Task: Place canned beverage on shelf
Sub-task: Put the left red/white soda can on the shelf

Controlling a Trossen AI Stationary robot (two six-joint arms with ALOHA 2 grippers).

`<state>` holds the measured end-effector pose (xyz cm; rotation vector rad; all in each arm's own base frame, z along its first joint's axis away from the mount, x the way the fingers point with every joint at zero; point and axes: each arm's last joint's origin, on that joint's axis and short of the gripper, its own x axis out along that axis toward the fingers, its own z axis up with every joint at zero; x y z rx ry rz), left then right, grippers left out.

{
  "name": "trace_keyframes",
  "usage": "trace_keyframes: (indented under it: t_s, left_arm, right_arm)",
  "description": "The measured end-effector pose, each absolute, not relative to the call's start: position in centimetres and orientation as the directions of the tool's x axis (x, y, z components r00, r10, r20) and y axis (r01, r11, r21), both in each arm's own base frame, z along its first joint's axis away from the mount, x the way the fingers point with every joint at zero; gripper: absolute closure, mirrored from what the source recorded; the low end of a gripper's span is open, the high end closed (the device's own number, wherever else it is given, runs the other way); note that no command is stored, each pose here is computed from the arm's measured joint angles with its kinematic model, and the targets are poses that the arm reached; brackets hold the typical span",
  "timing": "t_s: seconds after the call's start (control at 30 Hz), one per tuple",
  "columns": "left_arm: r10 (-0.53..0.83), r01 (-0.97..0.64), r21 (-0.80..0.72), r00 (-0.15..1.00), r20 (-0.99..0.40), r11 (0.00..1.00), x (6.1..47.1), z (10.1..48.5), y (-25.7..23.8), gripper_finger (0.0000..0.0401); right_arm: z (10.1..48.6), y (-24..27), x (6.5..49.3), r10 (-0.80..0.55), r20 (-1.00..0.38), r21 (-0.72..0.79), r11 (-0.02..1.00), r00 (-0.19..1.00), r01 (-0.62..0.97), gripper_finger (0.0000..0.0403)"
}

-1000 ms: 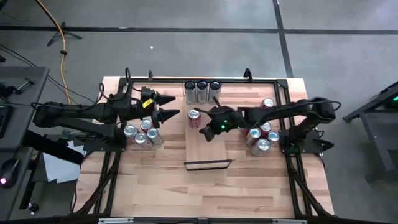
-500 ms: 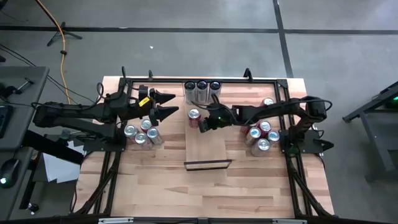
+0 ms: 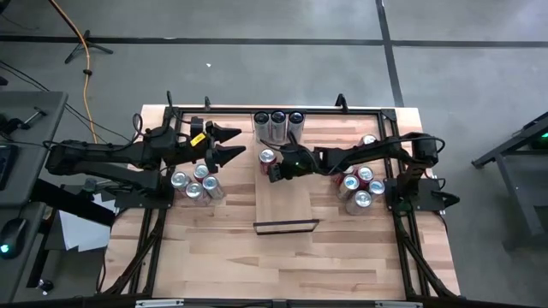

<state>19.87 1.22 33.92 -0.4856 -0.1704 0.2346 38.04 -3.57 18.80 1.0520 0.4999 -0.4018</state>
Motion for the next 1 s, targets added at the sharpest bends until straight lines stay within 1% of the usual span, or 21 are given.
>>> trace_keyframes:
  t_s: [0.23, 0.53, 0.93, 1.0]
  left_arm:
    - [0.266, -0.184, -0.478, 0.958, 0.109, 0.859, 19.9, 33.9, 1.2, 0.0041]
    - [0.275, -0.197, -0.458, 0.955, 0.109, 0.867, 19.9, 33.9, 1.3, 0.0041]
    - [0.325, -0.243, -0.459, 0.939, 0.109, 0.855, 19.8, 33.9, 2.3, 0.0041]
    - [0.333, -0.250, -0.459, 0.937, 0.109, 0.853, 19.7, 33.9, 2.5, 0.0041]
  right_arm:
    - [18.7, -4.9, 37.9, -0.159, -0.569, 0.682, 0.457, 0.807, 0.571, 0.0403]
    - [19.0, -6.7, 37.8, -0.203, -0.542, 0.683, 0.460, 0.816, 0.568, 0.0403]
    - [19.4, -7.2, 38.0, -0.208, -0.495, 0.710, 0.463, 0.843, 0.531, 0.0403]
    - [19.5, -7.1, 38.0, -0.179, -0.496, 0.700, 0.495, 0.849, 0.514, 0.0403]
